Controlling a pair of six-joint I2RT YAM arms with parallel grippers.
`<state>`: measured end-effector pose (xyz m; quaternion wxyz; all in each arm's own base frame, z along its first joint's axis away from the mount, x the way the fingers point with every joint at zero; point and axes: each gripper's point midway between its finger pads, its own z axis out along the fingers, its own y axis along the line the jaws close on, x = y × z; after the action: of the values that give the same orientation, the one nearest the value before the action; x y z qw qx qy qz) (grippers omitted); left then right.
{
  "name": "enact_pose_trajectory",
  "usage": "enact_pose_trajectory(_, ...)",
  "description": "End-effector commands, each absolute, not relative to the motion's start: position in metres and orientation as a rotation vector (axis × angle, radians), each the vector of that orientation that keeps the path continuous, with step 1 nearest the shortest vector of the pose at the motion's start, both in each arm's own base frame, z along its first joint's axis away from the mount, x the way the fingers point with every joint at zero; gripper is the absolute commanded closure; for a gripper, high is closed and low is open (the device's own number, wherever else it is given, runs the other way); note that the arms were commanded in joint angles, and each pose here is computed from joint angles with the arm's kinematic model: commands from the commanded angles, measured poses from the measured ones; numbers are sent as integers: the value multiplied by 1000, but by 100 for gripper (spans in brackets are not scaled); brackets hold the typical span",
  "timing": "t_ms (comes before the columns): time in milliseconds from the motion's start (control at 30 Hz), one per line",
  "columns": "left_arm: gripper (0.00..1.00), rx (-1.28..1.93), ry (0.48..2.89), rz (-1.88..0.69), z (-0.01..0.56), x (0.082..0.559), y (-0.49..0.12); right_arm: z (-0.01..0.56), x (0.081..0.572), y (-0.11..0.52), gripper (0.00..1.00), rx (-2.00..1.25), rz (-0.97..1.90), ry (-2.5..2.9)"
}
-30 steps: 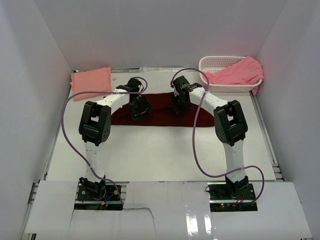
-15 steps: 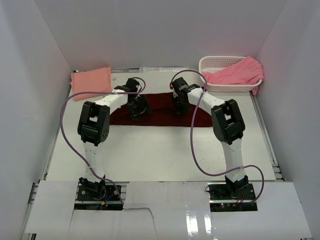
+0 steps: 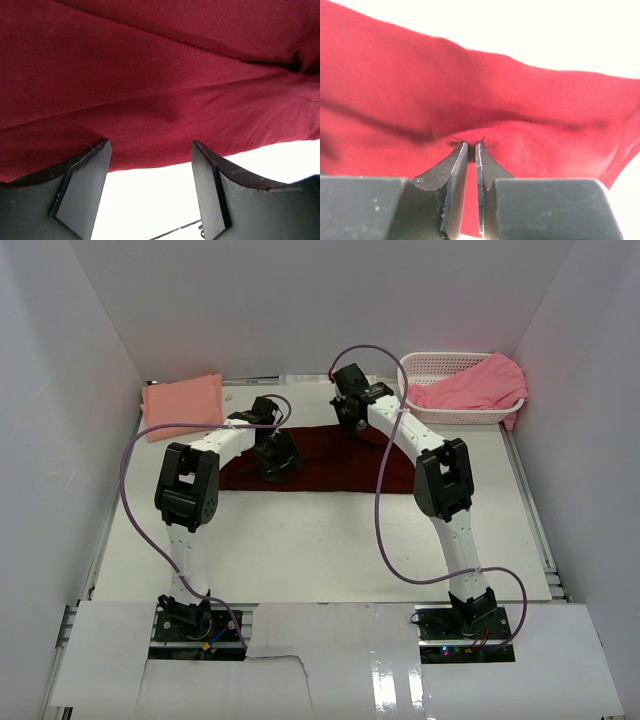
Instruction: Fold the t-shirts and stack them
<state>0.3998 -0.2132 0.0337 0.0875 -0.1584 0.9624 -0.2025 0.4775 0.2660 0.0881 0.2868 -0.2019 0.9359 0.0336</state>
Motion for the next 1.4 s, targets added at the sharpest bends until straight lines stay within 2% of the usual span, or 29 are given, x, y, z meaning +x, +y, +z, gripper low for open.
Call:
enact_pose_trajectory(0,24,-458,2888,-506,23,394,-198,105,508,280,83,-565,72,2409)
enact_pose_trajectory(100,24,-453,2892,-501,24,392,-197,106,532,289,70,-552,66,2328)
enact_pose_trajectory(167,24,-452,2898,-488,23,390,-195,106,540,290,45,-523,64,2273)
enact_pose_trajectory(200,24,-449,2894,-487,24,390,-194,108,541,289,24,-510,60,2257)
enact_pose_trajectory(233,24,-448,2896,-479,24,389,-193,116,541,287,9,-498,54,2235)
enact_pose_trajectory(267,24,-447,2897,-476,23,388,-193,112,539,284,8,-497,46,2243)
enact_pose_trajectory(433,24,-452,2902,-478,23,386,-192,135,524,277,8,-486,66,2212)
enact_pose_trajectory(833,24,-425,2880,-424,36,386,-184,135,463,244,9,-401,101,2293)
enact_pose_trajectory(1000,23,-359,2793,-431,82,406,-177,131,420,228,9,-341,140,2404)
enact_pose_trajectory(1167,23,-397,2716,-444,122,434,-139,102,379,207,12,-304,105,2535)
enact_pose_trajectory(1267,23,-401,2680,-492,137,447,-124,89,363,203,23,-276,125,2595)
enact_pose_trajectory(1333,23,-364,2639,-477,150,460,-119,77,352,200,41,-262,126,2631)
enact_pose_trajectory(1367,23,-350,2626,-464,154,464,-117,74,349,199,54,-257,123,2640)
